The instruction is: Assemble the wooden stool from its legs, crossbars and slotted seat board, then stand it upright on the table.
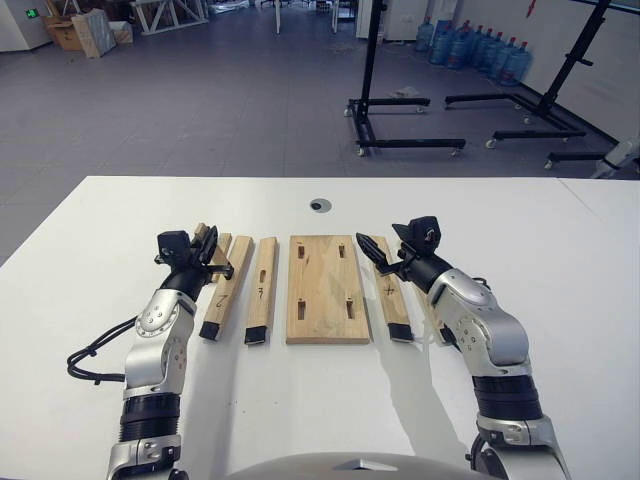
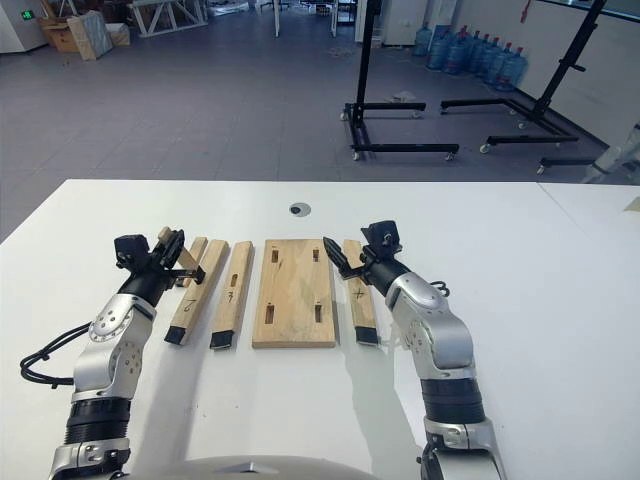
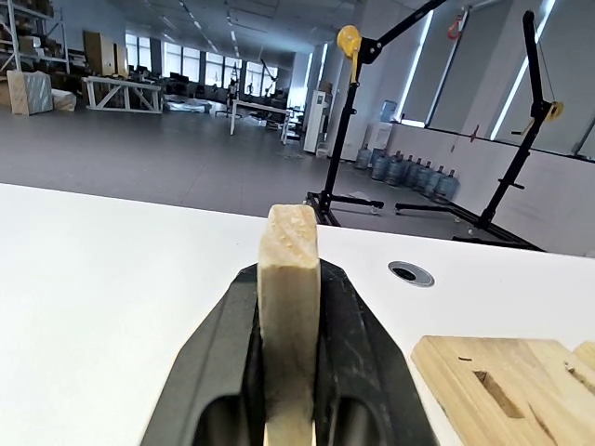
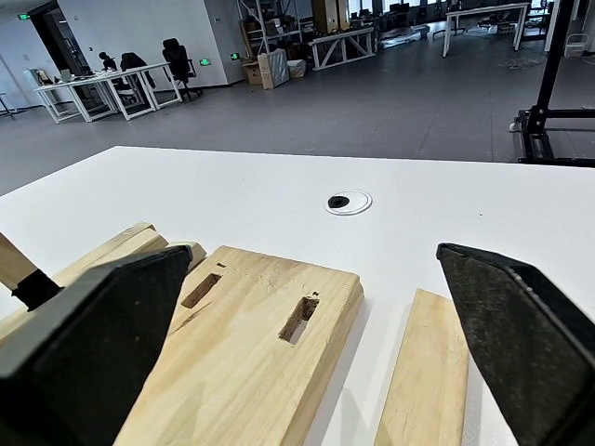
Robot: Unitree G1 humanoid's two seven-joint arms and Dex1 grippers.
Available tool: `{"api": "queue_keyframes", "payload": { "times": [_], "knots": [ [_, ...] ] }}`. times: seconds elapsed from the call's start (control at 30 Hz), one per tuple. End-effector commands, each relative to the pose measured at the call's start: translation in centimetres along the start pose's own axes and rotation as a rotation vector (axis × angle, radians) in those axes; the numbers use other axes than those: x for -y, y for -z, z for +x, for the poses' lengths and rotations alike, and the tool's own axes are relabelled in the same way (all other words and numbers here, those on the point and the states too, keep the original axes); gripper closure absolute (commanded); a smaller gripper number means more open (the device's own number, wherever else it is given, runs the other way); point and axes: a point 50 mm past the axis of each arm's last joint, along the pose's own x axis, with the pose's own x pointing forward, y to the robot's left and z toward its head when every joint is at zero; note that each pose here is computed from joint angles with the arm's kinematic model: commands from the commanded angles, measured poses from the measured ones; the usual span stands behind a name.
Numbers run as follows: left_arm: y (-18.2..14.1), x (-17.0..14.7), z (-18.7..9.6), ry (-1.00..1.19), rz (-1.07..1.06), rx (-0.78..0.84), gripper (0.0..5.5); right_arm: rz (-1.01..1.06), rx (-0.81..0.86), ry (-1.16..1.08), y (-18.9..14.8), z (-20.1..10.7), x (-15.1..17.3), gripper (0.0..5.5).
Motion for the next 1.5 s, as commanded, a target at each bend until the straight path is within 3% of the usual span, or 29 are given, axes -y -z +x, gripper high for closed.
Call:
{"api": "queue_keyframes", "payload": {
  "times": [0.03,0.57,0.6,0.8,1.03,1.23,1.5],
  "knots": [
    [1.4,-0.4,-0.5,-0.002,0.067,-0.066,5.12,0.000,-0.004,0.003,0.2,0.0,0.0,0.64],
    [3.6,-0.1,-1.3,0.029,0.149,-0.118,5.12,0.009,-0.005,0.002,0.4,0.1,-0.3,0.64],
    [3.6,-0.1,-1.3,0.027,0.150,-0.116,4.75,0.009,-0.005,0.002,0.4,0.1,-0.3,0.62],
    [2.5,-0.1,-0.8,0.008,0.155,-0.077,3.97,0.011,-0.002,-0.001,0.4,0.1,-0.4,0.62],
    [-2.0,1.0,0.4,0.027,0.176,0.060,2.95,0.010,-0.001,0.002,0.3,0.1,-0.4,0.62],
    [-7.7,2.9,1.8,0.061,0.247,0.198,2.90,0.009,0.004,-0.010,0.2,0.3,-0.7,0.62],
    [-10.6,4.6,3.3,0.069,0.287,0.217,2.90,0.011,0.007,-0.011,0.2,0.4,-0.8,0.62]
  ]
}}
